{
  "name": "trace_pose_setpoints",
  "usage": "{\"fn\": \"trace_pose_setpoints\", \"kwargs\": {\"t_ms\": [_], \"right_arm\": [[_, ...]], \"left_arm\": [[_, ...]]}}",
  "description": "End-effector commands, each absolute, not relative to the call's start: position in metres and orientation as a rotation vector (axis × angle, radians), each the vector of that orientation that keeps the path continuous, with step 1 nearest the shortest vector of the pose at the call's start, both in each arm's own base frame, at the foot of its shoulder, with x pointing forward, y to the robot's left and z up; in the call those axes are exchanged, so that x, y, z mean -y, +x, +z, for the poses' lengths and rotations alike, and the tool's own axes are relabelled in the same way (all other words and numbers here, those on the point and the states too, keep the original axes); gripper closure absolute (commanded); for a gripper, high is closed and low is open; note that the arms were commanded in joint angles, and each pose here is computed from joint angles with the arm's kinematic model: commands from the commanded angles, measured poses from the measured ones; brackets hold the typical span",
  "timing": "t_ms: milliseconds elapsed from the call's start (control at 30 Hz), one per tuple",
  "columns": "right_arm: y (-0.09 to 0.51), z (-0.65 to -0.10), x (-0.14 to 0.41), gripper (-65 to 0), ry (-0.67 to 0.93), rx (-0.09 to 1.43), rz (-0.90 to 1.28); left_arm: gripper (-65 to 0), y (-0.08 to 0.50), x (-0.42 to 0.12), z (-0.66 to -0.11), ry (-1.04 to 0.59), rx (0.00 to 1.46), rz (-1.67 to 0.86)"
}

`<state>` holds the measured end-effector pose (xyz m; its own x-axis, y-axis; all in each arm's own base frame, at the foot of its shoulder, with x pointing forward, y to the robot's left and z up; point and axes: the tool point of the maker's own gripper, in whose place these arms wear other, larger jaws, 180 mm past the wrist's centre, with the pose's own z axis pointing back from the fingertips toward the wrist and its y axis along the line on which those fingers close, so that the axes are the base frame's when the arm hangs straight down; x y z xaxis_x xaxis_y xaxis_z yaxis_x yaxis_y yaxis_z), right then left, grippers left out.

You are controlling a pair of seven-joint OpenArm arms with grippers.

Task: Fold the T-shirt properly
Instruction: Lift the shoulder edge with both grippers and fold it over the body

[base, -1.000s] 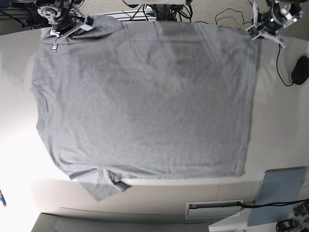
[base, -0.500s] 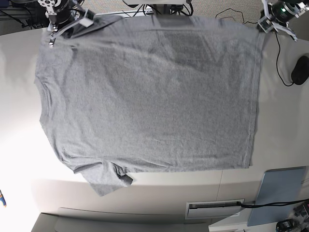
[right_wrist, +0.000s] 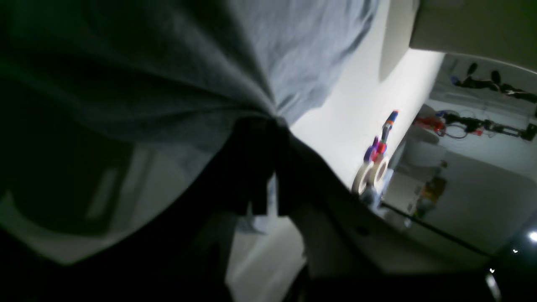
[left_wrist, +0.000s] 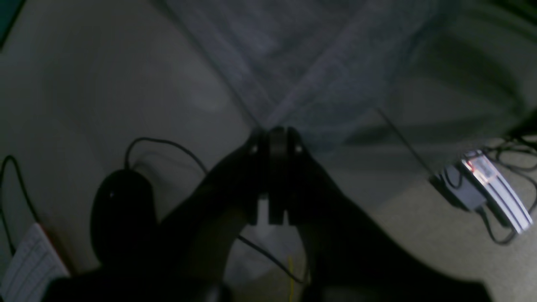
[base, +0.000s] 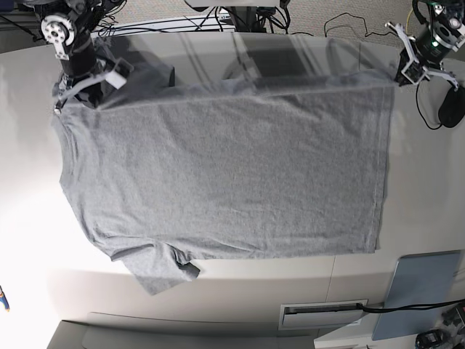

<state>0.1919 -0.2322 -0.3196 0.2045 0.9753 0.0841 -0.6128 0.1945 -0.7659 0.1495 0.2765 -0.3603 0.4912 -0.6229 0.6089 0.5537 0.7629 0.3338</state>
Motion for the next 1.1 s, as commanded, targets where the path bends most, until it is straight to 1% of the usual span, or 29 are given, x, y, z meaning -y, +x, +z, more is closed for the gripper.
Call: {"fn": "trace_pose_setpoints", "kwargs": {"t_ms": [0,133,567,767,867,1067], "right_arm": [[0.204,-0.307,0.233,0.0,-0.711,0.706,1.222],[0.221,-0.306,0.234,0.0,-0.699,0.748,1.193],[0.249,-0.328,0.255,0.0,-0.7,0.739,1.162],[0.265,-0.327,0.258,0.0,-0.71,0.766,1.114],[0.27,-0.331,0.258,0.0,-0.677,0.774,1.075],[0.278,-0.332,0.251,0.0,-0.668,0.787,1.082]], "left_arm": [[0.0,0.157,-0.279,-0.353,0.111,0.809,-0.714],[0.0,0.169,-0.273,-0.355,0.101,0.837,-0.71],[0.0,0.217,-0.272,-0.379,0.151,0.899,-0.605],[0.0,0.236,-0.276,-0.374,0.164,0.933,-0.594],[0.0,0.242,-0.275,-0.37,0.169,0.95,-0.594],[0.0,0.254,-0.276,-0.363,0.178,0.98,-0.593]]}}
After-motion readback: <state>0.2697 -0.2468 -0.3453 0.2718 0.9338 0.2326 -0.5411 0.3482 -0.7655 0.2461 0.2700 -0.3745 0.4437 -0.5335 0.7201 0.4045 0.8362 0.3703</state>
